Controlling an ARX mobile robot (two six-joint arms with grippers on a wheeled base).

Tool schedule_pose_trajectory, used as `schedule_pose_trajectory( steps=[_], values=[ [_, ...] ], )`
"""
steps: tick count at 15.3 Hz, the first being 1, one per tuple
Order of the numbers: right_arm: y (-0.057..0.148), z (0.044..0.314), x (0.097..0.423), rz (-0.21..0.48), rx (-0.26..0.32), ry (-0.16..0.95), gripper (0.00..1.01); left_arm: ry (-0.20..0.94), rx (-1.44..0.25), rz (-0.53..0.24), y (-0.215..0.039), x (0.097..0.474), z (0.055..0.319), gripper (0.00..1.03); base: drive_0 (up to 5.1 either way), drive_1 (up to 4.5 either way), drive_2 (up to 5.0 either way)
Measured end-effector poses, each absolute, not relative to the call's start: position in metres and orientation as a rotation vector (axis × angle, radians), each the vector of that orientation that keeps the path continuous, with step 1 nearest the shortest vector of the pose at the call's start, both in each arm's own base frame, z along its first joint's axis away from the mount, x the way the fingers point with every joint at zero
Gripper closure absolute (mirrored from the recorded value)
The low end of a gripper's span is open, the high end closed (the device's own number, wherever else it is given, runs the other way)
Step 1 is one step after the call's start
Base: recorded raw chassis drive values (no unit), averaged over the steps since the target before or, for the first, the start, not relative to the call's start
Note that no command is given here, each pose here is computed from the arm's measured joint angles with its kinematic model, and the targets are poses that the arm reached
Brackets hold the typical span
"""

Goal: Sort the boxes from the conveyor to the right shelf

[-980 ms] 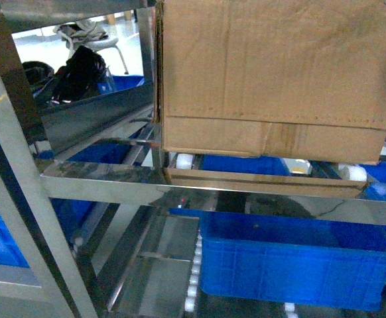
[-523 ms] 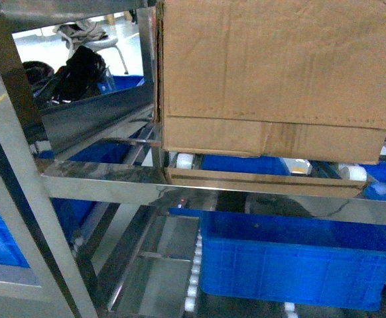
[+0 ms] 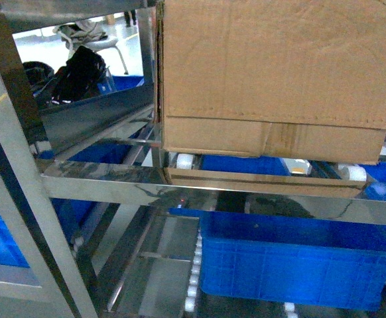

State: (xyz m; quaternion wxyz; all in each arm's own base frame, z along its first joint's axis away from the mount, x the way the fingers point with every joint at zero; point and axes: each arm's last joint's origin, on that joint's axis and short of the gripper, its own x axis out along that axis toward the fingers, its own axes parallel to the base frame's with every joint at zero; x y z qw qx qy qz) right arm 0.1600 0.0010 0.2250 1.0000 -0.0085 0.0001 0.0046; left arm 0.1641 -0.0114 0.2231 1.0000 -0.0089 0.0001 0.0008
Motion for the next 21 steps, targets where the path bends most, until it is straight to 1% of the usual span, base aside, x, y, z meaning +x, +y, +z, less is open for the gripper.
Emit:
schedule_pose_trajectory(
  steps=[1, 2, 3, 5, 11, 14, 15, 17, 18, 20, 21],
  values=[
    [0.001, 0.22, 0.156, 0.009, -0.015, 0.001, 0.99, 0.002, -0.016, -0.008, -0.008, 0.16, 0.218, 1.01, 0.0, 0.0, 0.0],
    [0.001, 0.213, 0.152, 0.009, -0.015, 0.003, 0.99, 0.004, -0.014, 0.002, -0.001, 0.155, 0.21, 1.01, 0.0, 0.0, 0.0],
    [0.001, 0.206, 0.147, 0.007, -0.015, 0.006, 0.99, 0.003, -0.015, 0.019, 0.001, 0.151, 0.205, 1.01, 0.0, 0.0, 0.0],
    [0.001, 0.199, 0.141, 0.007, -0.015, 0.002, 0.99, 0.001, -0.014, -0.003, 0.0, 0.144, 0.198, 1.01, 0.0, 0.0, 0.0],
    [0.001, 0.18, 0.124, 0.007, -0.015, 0.007, 0.99, 0.004, -0.014, -0.002, 0.0, 0.125, 0.18, 1.01, 0.0, 0.0, 0.0],
    [0.001, 0.177, 0.118, 0.007, -0.015, 0.001, 0.99, -0.001, -0.014, -0.002, 0.0, 0.12, 0.177, 1.01, 0.0, 0.0, 0.0],
    [0.001, 0.171, 0.116, 0.006, -0.015, -0.012, 0.99, -0.006, -0.014, -0.002, 0.0, 0.117, 0.171, 1.01, 0.0, 0.0, 0.0],
    [0.001, 0.171, 0.108, 0.006, -0.015, -0.019, 0.99, -0.017, -0.014, -0.002, 0.0, 0.109, 0.171, 1.01, 0.0, 0.0, 0.0],
    [0.001, 0.168, 0.105, 0.007, -0.015, 0.009, 0.99, -0.016, -0.014, -0.002, 0.0, 0.108, 0.171, 1.01, 0.0, 0.0, 0.0],
    [0.001, 0.164, 0.1, 0.008, -0.015, 0.039, 0.99, -0.001, -0.014, -0.001, 0.0, 0.106, 0.169, 1.01, 0.0, 0.0, 0.0],
    [0.001, 0.166, 0.098, 0.006, -0.015, 0.015, 0.99, 0.03, -0.014, 0.0, 0.0, 0.102, 0.166, 1.01, 0.0, 0.0, 0.0]
  ],
)
